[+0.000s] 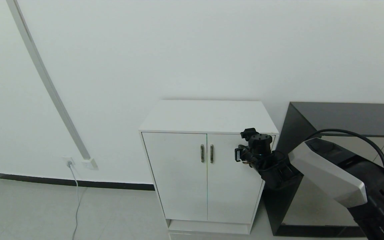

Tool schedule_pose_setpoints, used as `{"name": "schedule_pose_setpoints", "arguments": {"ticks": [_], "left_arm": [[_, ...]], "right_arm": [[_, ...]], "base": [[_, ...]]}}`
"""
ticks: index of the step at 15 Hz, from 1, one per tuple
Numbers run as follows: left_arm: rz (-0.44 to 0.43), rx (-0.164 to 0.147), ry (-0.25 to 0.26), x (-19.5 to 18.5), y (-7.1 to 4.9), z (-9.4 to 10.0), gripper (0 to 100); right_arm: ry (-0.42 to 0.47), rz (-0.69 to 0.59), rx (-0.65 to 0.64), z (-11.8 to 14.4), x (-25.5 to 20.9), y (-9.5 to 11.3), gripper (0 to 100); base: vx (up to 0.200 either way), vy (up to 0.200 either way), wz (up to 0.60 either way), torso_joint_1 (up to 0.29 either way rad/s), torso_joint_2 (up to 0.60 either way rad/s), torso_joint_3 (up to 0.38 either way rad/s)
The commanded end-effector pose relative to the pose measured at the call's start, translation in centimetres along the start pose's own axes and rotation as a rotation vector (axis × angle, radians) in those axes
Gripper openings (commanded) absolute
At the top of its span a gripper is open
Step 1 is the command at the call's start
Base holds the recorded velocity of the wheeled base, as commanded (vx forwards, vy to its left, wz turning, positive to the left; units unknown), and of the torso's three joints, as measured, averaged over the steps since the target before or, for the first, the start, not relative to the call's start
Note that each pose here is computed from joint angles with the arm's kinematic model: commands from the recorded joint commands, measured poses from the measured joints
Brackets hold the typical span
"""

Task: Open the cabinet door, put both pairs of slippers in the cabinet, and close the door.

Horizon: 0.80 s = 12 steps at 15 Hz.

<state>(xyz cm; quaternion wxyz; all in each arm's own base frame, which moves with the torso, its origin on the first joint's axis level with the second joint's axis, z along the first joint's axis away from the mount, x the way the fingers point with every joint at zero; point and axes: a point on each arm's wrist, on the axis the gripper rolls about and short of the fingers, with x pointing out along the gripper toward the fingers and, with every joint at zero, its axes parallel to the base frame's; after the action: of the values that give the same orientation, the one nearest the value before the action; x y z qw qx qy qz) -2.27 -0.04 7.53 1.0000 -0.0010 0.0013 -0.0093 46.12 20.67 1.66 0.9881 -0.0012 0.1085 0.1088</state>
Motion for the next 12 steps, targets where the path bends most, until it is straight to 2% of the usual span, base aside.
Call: {"name": "schedule_pose_setpoints", "arguments": {"ticks": [1, 8, 12], "left_arm": [[-0.001, -0.001, 0.001, 0.0, 0.0, 0.0, 0], [-0.001, 0.000, 0.001, 0.0, 0.0, 0.0, 0], [0.000, -0.001, 0.001, 0.0, 0.0, 0.0, 0]], "right_arm": [[0.000, 0.000, 0.000, 0.3, 0.1, 0.1, 0], [-0.003, 0.001, 0.001, 0.5, 0.1, 0.1, 0], [0.003, 0.014, 0.001, 1.3, -2.1, 0.5, 0]], "base": [[0.000, 0.000, 0.00, 0.000, 0.00, 0.000], [0.000, 0.000, 0.00, 0.000, 0.00, 0.000], [0.000, 0.000, 0.00, 0.000, 0.00, 0.000]]}}
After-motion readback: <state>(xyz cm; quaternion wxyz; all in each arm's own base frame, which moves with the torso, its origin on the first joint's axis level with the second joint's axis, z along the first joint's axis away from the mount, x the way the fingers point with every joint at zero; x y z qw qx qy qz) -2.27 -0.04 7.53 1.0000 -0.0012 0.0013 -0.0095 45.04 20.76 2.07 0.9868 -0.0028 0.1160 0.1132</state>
